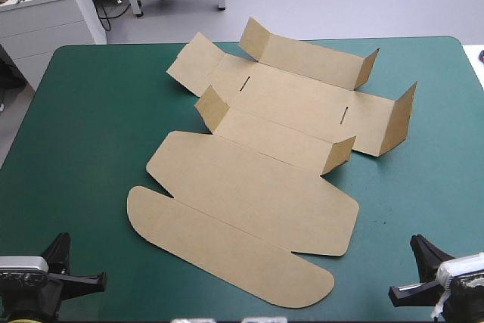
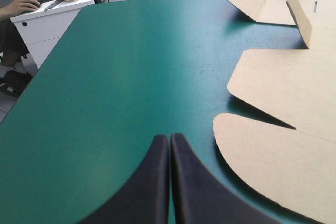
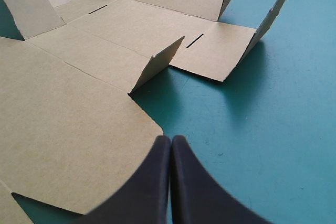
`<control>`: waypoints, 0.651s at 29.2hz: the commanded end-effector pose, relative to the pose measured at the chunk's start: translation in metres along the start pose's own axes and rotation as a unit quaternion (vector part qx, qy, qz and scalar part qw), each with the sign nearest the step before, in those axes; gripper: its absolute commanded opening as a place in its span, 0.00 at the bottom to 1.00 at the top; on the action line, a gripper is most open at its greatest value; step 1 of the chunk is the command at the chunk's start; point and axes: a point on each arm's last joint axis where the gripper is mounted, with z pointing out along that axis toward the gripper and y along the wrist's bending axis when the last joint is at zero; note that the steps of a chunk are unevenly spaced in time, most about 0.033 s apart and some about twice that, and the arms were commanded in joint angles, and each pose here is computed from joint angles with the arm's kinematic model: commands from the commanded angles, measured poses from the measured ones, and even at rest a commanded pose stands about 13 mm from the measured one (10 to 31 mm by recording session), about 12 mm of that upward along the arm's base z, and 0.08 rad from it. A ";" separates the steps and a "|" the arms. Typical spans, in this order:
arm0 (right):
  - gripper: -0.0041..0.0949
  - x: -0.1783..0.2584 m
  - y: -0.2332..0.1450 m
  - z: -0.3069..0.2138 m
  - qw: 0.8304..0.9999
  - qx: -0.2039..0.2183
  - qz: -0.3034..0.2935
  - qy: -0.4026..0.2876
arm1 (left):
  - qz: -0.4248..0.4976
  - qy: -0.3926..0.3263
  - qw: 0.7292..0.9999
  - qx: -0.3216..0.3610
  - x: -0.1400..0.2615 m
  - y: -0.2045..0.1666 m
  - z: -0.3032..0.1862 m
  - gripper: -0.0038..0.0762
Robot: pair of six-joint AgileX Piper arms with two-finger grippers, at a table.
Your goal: Fold the box
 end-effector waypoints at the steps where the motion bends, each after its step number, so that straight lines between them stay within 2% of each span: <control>1: 0.02 -0.012 0.001 -0.009 0.998 0.000 -0.005 -0.059 | -0.005 -0.059 0.998 -0.002 -0.014 0.000 -0.008 0.04; 15: 0.03 -0.012 0.001 -0.009 0.998 0.000 -0.005 -0.059 | -0.005 -0.059 0.998 -0.002 -0.014 0.000 -0.008 0.04; 19: 0.13 -0.012 0.001 -0.009 0.998 -0.001 -0.004 -0.059 | -0.005 -0.059 0.998 -0.002 -0.014 0.000 -0.008 0.04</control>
